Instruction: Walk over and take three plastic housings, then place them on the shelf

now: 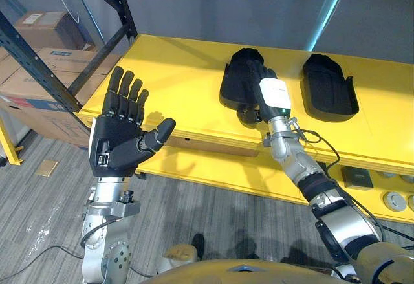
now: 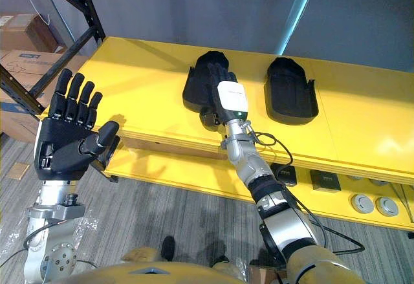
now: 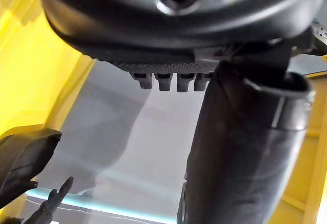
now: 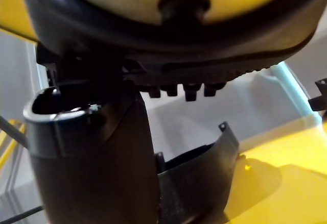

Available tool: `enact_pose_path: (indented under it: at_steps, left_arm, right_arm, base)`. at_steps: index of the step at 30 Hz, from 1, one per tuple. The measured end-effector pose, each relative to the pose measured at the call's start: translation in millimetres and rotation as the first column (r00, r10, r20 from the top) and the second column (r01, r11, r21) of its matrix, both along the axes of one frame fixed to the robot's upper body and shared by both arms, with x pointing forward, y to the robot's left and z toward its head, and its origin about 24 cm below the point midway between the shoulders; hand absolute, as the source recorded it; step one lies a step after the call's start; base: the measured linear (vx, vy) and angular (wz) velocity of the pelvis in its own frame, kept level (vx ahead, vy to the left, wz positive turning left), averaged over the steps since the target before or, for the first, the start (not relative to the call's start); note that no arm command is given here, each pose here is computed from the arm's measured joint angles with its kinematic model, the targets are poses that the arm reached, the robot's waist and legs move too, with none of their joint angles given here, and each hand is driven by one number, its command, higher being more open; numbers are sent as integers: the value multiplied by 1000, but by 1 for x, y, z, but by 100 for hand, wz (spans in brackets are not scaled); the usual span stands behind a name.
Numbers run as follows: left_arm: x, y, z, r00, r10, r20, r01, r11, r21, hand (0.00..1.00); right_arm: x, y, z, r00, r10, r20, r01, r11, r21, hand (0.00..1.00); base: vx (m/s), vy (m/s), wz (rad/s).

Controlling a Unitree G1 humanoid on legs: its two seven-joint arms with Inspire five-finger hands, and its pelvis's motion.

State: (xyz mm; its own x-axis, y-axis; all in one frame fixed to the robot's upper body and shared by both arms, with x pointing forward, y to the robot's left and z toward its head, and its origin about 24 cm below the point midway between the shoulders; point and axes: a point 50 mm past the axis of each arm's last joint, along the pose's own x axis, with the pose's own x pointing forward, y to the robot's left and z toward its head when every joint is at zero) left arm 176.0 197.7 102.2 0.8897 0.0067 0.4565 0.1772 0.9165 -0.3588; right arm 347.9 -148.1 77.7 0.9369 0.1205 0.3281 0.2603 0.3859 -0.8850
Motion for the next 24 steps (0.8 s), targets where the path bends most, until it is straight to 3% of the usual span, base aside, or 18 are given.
enact_pose_path:
  at_steps: [5, 10, 15, 19, 22, 24]
  left_arm:
    - [0, 0, 0, 1000, -1, -1, 1, 1000, 5, 100]
    - [-2, 6, 1, 1000, 21, -1, -21, 1000, 19, 100]
    - [-4, 15, 3, 1000, 31, 2, -31, 999, 37, 100]
    - [-5, 21, 6, 998, 57, 16, -58, 997, 45, 100]
    - [-6, 26, 7, 996, 83, 21, -84, 995, 50, 100]
    - [-6, 25, 6, 996, 91, 24, -92, 995, 34, 100]
  right_arm:
    - [-7, -1, 3, 999, 34, 32, -35, 999, 34, 100]
    - [-44, -2, 25, 959, 180, 218, -187, 982, 15, 100]
    - [-83, -14, 80, 844, 271, 463, -312, 950, 11, 100]
    - [-105, -39, 118, 793, 254, 553, -443, 864, 238, 100]
    - [-117, -60, 119, 792, 182, 582, -519, 704, 486, 100]
    - [-128, -71, 99, 822, 128, 555, -528, 538, 657, 100]
  base:
    - [15, 5, 0]
    - [49, 15, -13]
    - [27, 19, -24]
    - [15, 20, -19]
    - [43, 3, -16]
    - [60, -9, -17]
